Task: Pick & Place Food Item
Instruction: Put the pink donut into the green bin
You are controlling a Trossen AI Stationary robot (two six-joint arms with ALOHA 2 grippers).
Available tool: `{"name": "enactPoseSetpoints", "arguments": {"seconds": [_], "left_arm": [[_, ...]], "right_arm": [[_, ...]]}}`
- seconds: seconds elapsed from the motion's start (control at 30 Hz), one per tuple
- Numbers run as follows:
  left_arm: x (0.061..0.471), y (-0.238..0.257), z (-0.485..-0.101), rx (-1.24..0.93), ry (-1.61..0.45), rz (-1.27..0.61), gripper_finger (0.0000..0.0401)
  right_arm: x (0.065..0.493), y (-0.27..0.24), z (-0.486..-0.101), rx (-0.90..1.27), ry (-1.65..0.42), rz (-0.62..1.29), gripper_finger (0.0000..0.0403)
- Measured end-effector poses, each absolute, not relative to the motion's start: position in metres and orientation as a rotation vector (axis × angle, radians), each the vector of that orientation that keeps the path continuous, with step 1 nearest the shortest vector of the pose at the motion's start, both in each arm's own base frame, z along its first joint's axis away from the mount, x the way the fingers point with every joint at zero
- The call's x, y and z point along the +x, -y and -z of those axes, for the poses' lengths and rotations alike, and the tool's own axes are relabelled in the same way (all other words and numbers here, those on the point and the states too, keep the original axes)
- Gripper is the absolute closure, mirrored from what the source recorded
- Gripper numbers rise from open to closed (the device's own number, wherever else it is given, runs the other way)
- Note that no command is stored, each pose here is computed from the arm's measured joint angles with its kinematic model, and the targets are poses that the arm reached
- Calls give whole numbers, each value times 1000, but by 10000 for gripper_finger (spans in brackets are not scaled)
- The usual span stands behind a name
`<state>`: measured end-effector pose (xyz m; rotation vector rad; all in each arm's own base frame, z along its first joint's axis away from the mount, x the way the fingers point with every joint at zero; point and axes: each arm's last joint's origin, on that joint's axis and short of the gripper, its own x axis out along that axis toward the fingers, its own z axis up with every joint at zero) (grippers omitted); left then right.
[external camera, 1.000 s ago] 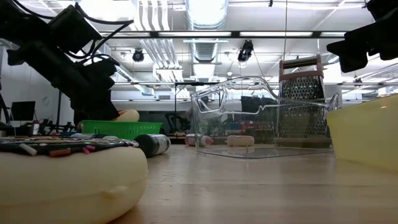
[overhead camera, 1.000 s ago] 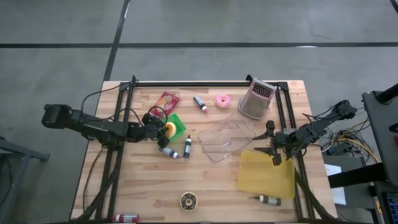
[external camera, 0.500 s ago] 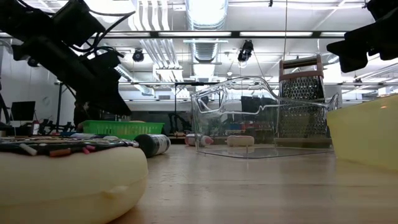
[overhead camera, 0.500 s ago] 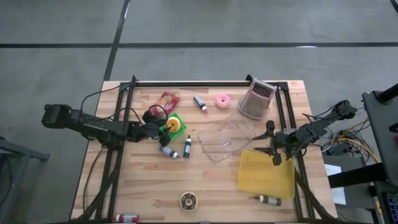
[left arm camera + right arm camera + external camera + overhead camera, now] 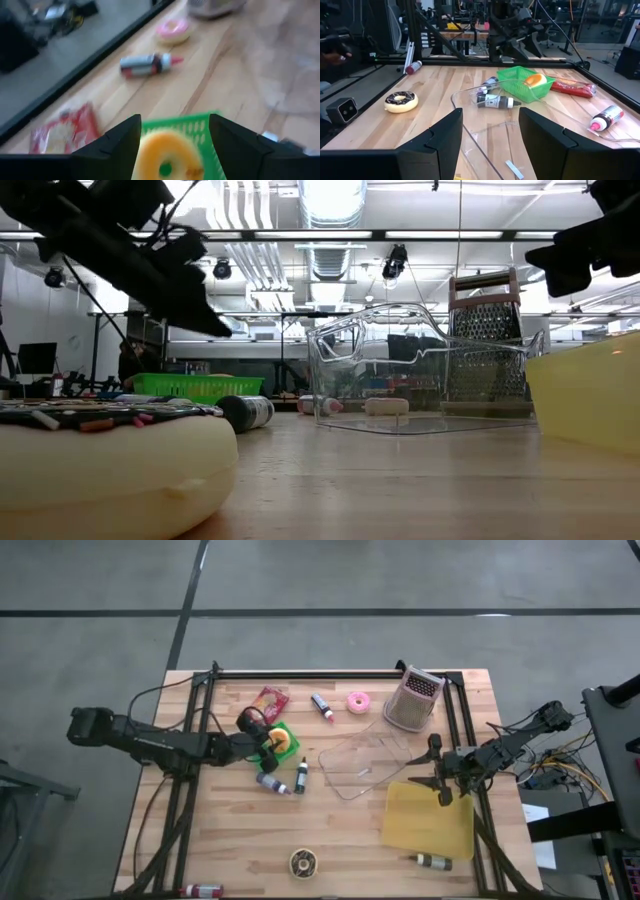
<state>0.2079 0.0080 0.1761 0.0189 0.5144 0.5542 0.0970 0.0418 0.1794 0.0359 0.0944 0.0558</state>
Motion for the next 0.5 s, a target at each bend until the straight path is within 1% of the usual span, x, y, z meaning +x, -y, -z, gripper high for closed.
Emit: {"name": "enactPoseSetpoints", "arguments": {"seconds": [0.17, 0.27, 0.37, 0.5], "left_arm": [[216, -5, -187, 76, -409, -419, 165], [218, -3, -192, 103, -363, -347, 165], [220, -2, -197, 132, -321, -311, 165], [223, -2, -204, 156, -246, -279, 165]], "right_arm": [[97, -42, -179, 34, -74, -52, 211], [98, -40, -179, 25, -70, 4, 211], [98, -40, -181, 1, -47, 24, 211], [102, -42, -190, -50, 36, 32, 211]]}}
